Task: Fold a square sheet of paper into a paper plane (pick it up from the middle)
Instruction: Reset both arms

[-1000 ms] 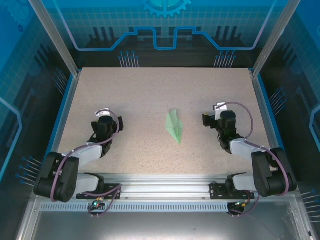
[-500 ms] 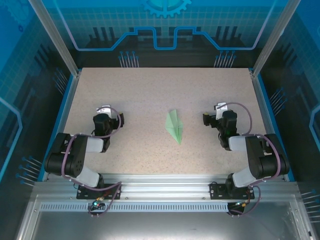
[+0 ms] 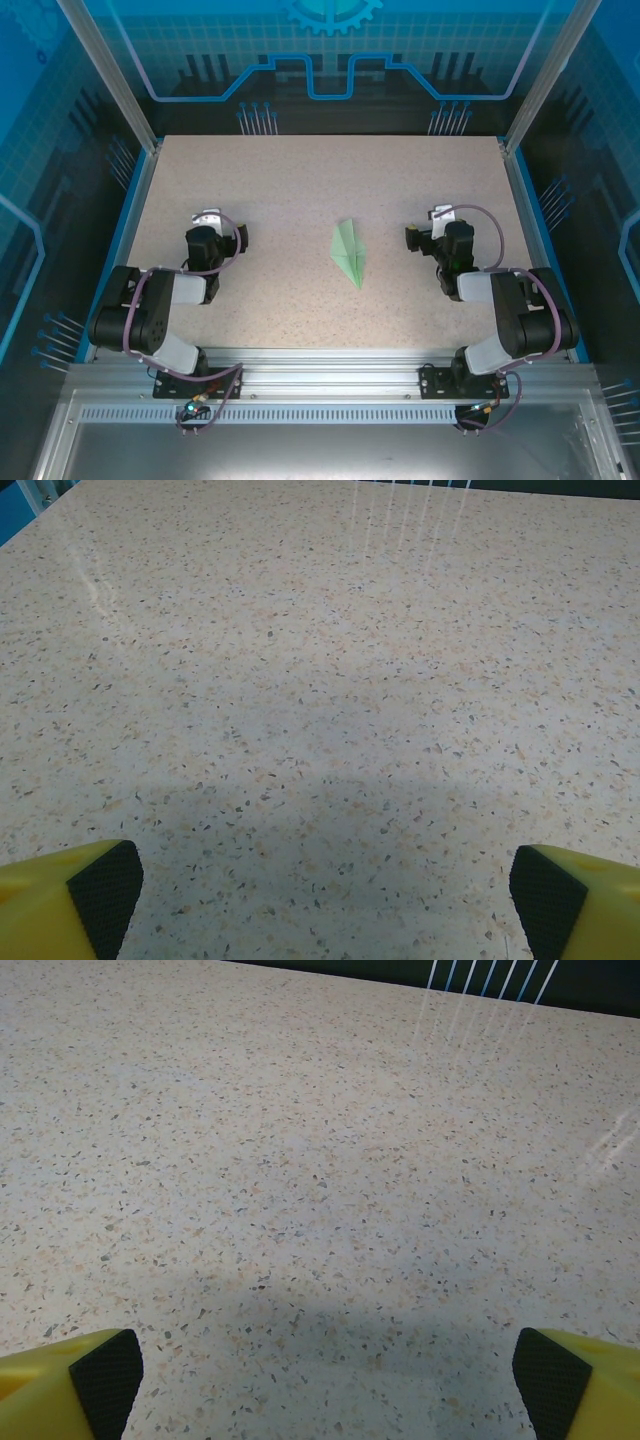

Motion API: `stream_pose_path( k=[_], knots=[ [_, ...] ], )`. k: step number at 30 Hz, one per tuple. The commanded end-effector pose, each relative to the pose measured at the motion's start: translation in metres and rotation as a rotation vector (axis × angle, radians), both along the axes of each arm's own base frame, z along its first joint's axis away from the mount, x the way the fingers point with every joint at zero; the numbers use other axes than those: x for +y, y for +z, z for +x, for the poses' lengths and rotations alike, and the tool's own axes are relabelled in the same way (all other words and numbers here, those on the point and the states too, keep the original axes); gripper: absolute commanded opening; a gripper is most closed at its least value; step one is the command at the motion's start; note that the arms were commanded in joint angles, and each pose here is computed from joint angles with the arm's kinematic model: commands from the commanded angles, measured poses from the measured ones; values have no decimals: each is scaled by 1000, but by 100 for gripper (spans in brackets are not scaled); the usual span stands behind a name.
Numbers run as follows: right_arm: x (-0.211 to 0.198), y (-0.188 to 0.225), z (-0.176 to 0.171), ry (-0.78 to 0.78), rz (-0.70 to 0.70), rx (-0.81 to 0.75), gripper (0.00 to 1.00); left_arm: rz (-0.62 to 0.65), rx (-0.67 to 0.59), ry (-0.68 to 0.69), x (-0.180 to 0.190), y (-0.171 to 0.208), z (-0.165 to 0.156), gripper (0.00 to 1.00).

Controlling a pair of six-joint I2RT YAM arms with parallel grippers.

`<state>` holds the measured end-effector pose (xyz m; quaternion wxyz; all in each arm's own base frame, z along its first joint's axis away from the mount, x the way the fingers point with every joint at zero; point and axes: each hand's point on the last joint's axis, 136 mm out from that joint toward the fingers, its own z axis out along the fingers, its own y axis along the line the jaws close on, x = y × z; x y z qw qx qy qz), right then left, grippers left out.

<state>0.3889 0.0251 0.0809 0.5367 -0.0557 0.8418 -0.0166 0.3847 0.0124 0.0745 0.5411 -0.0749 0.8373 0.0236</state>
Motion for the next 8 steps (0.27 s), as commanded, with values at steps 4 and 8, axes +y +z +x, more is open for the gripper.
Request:
stream_pose_path(
  k=[4, 8],
  knots=[
    [-1, 13, 7, 0, 16, -43, 99, -8, -59, -22, -4, 18, 10, 98],
    [-1, 13, 7, -1, 16, -43, 99, -9, -59, -23, -4, 18, 10, 98]
  ],
)
